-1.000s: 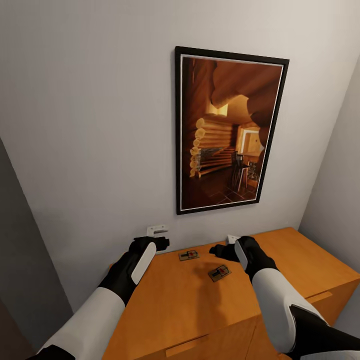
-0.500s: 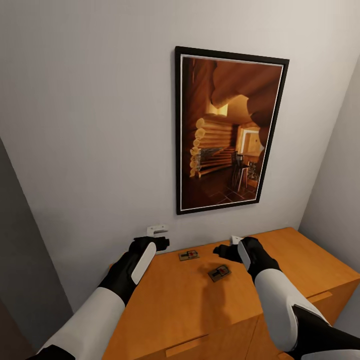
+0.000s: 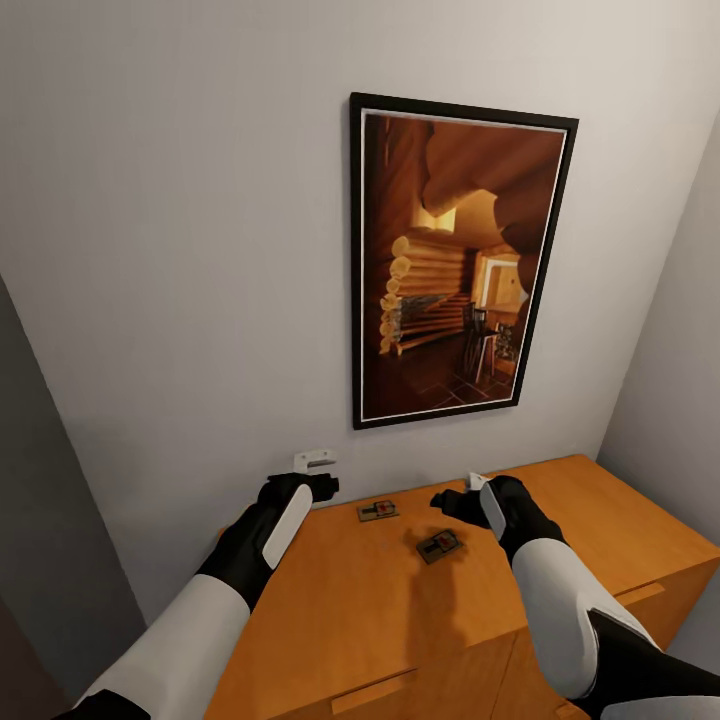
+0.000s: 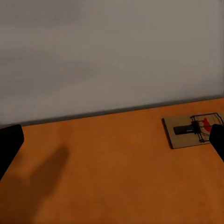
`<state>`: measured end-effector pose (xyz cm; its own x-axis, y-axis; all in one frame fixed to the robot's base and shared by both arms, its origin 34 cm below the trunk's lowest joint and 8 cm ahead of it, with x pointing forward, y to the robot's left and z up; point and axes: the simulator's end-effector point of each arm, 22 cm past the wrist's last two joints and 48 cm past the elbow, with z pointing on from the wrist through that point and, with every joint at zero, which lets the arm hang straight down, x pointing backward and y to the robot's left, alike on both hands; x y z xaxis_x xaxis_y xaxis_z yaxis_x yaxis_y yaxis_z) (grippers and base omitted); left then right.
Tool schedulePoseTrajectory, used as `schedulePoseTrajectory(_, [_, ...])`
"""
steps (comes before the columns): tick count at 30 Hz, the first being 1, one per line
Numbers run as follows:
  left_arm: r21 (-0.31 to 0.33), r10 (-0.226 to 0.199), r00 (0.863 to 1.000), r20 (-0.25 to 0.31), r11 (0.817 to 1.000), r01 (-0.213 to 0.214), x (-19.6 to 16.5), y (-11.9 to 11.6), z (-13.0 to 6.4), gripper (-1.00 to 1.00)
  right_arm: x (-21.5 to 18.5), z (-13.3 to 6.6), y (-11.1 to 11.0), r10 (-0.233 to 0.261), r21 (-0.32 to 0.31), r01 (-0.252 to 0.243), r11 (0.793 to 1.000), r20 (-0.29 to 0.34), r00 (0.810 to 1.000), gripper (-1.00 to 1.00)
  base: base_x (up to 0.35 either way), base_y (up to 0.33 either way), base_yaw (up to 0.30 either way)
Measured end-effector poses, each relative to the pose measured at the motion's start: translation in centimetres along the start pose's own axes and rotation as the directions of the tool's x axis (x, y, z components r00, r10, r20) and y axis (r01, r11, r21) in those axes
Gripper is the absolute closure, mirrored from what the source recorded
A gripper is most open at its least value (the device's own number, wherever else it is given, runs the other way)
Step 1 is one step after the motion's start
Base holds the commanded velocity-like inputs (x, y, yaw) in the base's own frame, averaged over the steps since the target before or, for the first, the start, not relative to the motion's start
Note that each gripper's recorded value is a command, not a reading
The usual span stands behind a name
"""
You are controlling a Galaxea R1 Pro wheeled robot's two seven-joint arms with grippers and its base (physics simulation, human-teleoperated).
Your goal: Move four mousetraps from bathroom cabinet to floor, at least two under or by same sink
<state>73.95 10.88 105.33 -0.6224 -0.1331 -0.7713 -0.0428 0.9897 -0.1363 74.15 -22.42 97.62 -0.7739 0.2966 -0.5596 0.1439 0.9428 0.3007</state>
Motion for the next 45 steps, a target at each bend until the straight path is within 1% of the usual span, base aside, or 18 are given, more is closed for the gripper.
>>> schedulePoseTrajectory(12, [0.001, -0.002, 1.000, 0.000, 1.000, 0.002, 0.0, 0.0, 0.0, -1.00, 0.1, 0.0, -0.5, 0.011, 0.014, -0.011, 1.000, -0.002, 1.000, -1.00, 0.000, 0.000, 0.000])
schedulePoseTrajectory(16, [0.001, -0.001, 1.000, 0.000, 1.000, 0.001, 0.0, 0.0, 0.0, -1.00, 0.3, 0.1, -0.7, 0.041, 0.007, -0.041, 0.999, -0.005, 0.999, -1.00, 0.000, 0.000, 0.000])
schedulePoseTrajectory(17, [0.002, -0.001, 1.000, 0.000, 1.000, 0.001, 0.0, 0.0, 0.0, -1.00, 0.4, 0.1, -0.7, 0.052, 0.005, -0.052, 0.999, -0.006, 0.999, -1.00, 0.000, 0.000, 0.000])
schedulePoseTrajectory(18, [0.002, -0.001, 1.000, 0.000, 1.000, 0.001, 0.0, 0.0, 0.0, -1.00, 0.5, 0.2, -0.9, 0.075, 0.000, -0.075, 0.997, -0.008, 0.997, -1.00, 0.000, 0.000, 0.000])
schedulePoseTrajectory(21, [0.002, -0.002, 1.000, 0.000, 1.000, 0.002, 0.0, 0.0, 0.0, -1.00, 0.7, 0.2, -1.0, 0.103, -0.007, -0.103, 0.995, -0.011, 0.995, -1.00, 0.000, 0.000, 0.000])
schedulePoseTrajectory(25, [0.002, -0.003, 1.000, 0.000, 1.000, 0.003, 0.0, 0.0, 0.0, -1.00, 0.8, 0.3, -1.1, 0.119, -0.010, -0.119, 0.993, -0.012, 0.993, -1.00, 0.000, 0.000, 0.000])
schedulePoseTrajectory(31, [-0.003, -0.005, 1.000, 0.002, 1.000, 0.005, -0.1, 0.2, 0.0, -1.00, 0.8, 0.3, -1.4, 0.127, -0.002, -0.127, 0.992, -0.011, 0.992, -1.00, 0.000, 0.000, 0.000])
schedulePoseTrajectory(35, [-0.019, -0.005, 1.000, 0.003, 1.000, 0.005, -0.2, 1.3, 0.2, -1.00, 0.9, 0.3, -1.6, 0.127, 0.014, -0.127, 0.992, -0.011, 0.992, -1.00, 0.000, 0.000, 0.000])
schedulePoseTrajectory(36, [-0.031, -0.003, 1.000, 0.005, 1.000, 0.003, -0.3, 2.2, 0.3, -1.00, 1.0, 0.4, -1.8, 0.126, 0.024, -0.126, 0.992, -0.011, 0.992, -1.00, 0.000, 0.000, 0.000])
schedulePoseTrajectory(41, [-0.060, -0.001, 1.000, 0.011, 0.998, 0.002, -0.6, 4.4, 0.5, -1.00, 1.0, 0.4, -2.1, 0.127, 0.042, -0.126, 0.991, -0.008, 0.992, -1.00, 0.000, 0.000, 0.000])
schedulePoseTrajectory(42, [-0.072, 0.000, 1.000, 0.013, 0.997, 0.001, -0.7, 5.2, 0.6, -1.00, 1.0, 0.4, -2.2, 0.127, 0.046, -0.126, 0.991, -0.007, 0.992, -1.00, 0.000, 0.000, 0.000])
schedulePoseTrajectory(45, [-0.084, 0.000, 1.000, 0.018, 0.996, 0.001, -0.9, 6.2, 0.7, -1.00, 1.0, 0.4, -2.2, 0.127, 0.049, -0.126, 0.991, -0.006, 0.992, -1.00, 0.000, 0.000, 0.000])
